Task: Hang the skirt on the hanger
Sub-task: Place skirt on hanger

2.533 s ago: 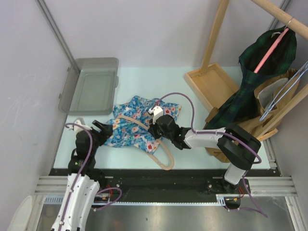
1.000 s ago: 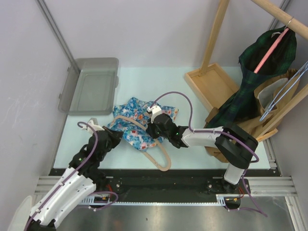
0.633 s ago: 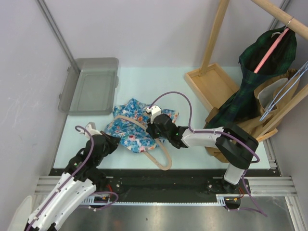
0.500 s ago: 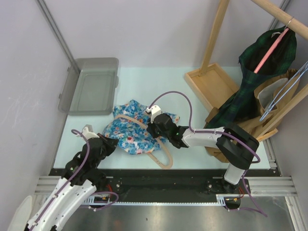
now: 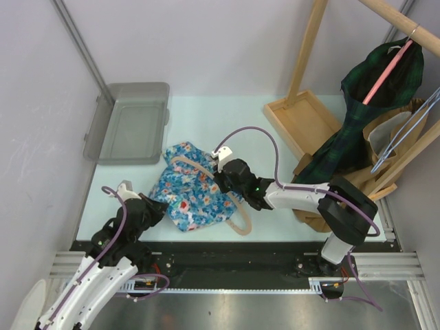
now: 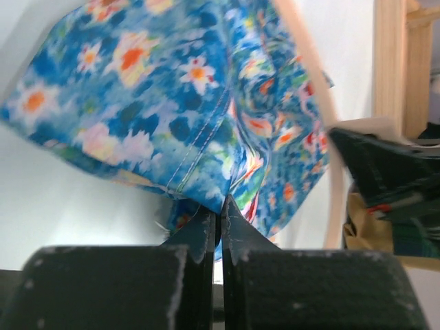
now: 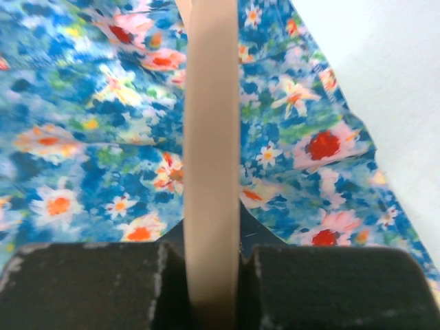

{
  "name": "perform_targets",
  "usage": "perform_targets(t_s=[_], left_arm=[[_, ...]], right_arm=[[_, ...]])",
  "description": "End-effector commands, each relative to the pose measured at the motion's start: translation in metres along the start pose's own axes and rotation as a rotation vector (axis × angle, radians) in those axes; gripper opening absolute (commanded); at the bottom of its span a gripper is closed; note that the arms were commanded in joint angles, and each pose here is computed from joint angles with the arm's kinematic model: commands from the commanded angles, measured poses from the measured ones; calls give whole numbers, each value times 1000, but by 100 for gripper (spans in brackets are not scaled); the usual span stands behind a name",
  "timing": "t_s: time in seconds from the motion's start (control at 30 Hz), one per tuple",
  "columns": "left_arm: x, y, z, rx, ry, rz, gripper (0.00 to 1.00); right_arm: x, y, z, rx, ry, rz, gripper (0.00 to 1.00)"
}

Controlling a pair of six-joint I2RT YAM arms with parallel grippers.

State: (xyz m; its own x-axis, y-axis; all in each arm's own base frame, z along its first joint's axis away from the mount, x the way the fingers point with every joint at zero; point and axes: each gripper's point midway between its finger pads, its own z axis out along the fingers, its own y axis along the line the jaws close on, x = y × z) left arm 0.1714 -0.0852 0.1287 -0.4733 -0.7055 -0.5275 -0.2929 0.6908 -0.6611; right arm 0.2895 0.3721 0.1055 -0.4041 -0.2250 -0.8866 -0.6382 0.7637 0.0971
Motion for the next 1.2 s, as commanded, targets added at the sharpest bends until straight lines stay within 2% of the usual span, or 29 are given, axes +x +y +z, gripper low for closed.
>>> perform_targets(t_s=[0.0, 0.2, 0.47, 0.5, 0.53, 0.57, 0.67, 0.8, 0.87, 0.97, 1.0, 1.07, 1.1, 1.17], left_arm=[[21, 0, 7, 45, 74, 8, 0], [40, 11, 19, 6, 136, 0, 0], [56, 11, 28, 25, 210, 71, 1], [59, 13, 30, 19, 219, 75, 5], [63, 17, 32, 0, 234, 77, 15], [64, 20, 33, -15, 237, 81, 39], [56, 18, 31, -22, 212, 96, 73], [28, -15, 15, 77, 141, 148, 79], [29, -25, 11, 113, 167, 172, 80], [45, -39, 14, 193, 238, 194, 79], [65, -33, 16, 210, 319, 188, 79], [77, -37, 21, 257, 353, 171, 77], [90, -25, 28, 220, 392, 150, 77], [102, -26, 27, 245, 423, 157, 77]], right_arm=[[-33, -25, -19, 128, -70, -83, 0], [-46, -31, -21, 177, -100, -124, 0], [-57, -27, -19, 162, -120, -133, 0], [-59, -24, -19, 153, -120, -133, 0], [-59, -24, -17, 154, -117, -133, 0], [-63, -23, -17, 153, -120, -133, 0], [-62, -23, -17, 155, -107, -136, 0], [-55, -25, -15, 152, -60, -119, 0], [-55, -27, -12, 155, -45, -106, 0], [-54, -29, -4, 173, -8, -84, 0], [-48, -30, 1, 188, 16, -87, 0], [-55, -33, 3, 219, 1, -68, 0], [-57, -35, 3, 229, -3, -61, 0], [-55, -40, 1, 255, 11, -45, 0]])
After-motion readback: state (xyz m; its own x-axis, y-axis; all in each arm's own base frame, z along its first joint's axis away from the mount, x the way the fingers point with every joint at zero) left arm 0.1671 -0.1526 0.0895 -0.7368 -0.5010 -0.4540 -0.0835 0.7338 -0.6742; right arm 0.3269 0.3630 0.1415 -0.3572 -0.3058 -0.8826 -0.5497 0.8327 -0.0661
